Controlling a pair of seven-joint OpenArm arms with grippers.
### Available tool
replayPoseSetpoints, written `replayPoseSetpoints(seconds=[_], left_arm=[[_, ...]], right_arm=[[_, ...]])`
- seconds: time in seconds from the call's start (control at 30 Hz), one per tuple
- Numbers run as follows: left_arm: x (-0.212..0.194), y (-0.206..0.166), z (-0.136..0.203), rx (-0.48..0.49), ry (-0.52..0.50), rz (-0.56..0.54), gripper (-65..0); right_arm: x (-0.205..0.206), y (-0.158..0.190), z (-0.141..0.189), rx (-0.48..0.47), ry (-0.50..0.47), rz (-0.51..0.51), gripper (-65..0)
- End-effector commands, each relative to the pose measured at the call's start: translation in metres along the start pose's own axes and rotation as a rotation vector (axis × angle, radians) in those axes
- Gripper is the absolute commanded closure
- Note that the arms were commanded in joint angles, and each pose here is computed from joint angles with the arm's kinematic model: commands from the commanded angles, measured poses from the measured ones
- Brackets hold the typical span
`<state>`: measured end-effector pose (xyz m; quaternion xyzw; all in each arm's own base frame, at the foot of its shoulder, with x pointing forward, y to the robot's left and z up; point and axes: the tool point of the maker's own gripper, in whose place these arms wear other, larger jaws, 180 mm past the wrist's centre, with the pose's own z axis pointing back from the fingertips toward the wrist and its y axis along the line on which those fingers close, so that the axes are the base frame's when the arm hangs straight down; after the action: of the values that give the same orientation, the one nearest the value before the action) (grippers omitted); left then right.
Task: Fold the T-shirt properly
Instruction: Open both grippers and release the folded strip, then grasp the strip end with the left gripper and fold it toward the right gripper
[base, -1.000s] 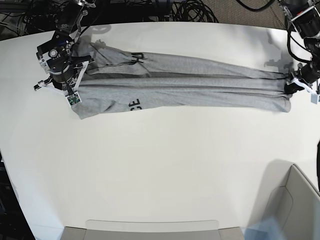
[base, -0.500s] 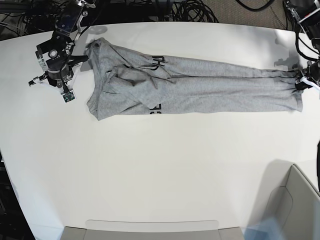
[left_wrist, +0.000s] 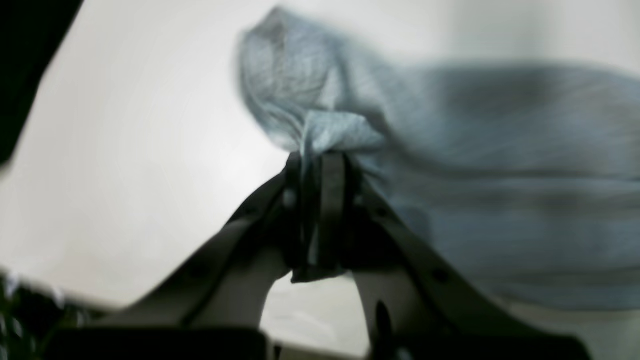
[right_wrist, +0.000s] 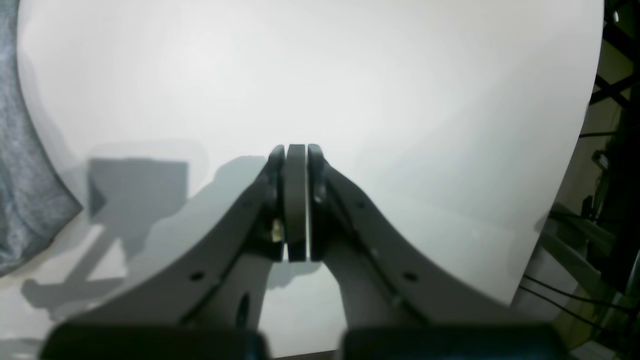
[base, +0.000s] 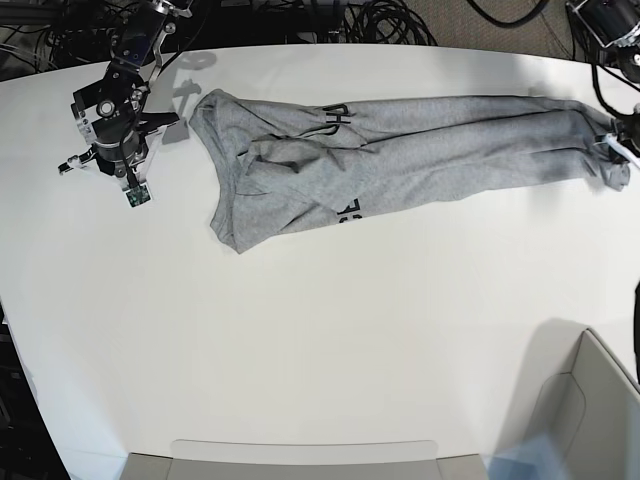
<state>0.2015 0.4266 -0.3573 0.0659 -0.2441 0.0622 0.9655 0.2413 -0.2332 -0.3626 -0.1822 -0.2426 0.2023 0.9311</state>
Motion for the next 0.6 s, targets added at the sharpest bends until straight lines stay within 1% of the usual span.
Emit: replayPoseSetpoints(seconds=[0.0,0.1,0.2,0.33,0.4,0.5,0.57], left_arm=[[0.011,-0.003,0.009,0.011,-0.029,-0.030,0.0],[0.020,-0.024,0.023,0.016,-0.054,-0.074,0.0],[0.022,-0.043,0.033,0.018,-0.058,-0.105,0.0],[0.032,-0.070,0.046,0.007,-0.129,-0.131,0.0],[0.027,-0.083,0.049,-0.004,-0.136,-0.139,0.0],[0.025,-0.120,0.049,-0.068,-0.135,-0.230,0.0],[0.016,-0.145,0.045,-0.124,-0.119,-0.260,0.0]], right_arm=[[0.009,-0.005,0.003,-0.012,-0.028,0.016,0.0],[0.007,-0.001,-0.003,0.007,-0.016,0.014,0.0],[0.002,0.002,-0.008,0.022,0.000,0.015,0.0],[0.001,0.005,-0.010,0.031,0.004,0.014,0.0],[0.001,0.005,-0.010,0.031,0.004,0.014,0.0],[0.002,0.005,-0.010,0.030,0.002,0.013,0.0],[0.002,0.005,-0.010,0.031,0.002,0.014,0.0]])
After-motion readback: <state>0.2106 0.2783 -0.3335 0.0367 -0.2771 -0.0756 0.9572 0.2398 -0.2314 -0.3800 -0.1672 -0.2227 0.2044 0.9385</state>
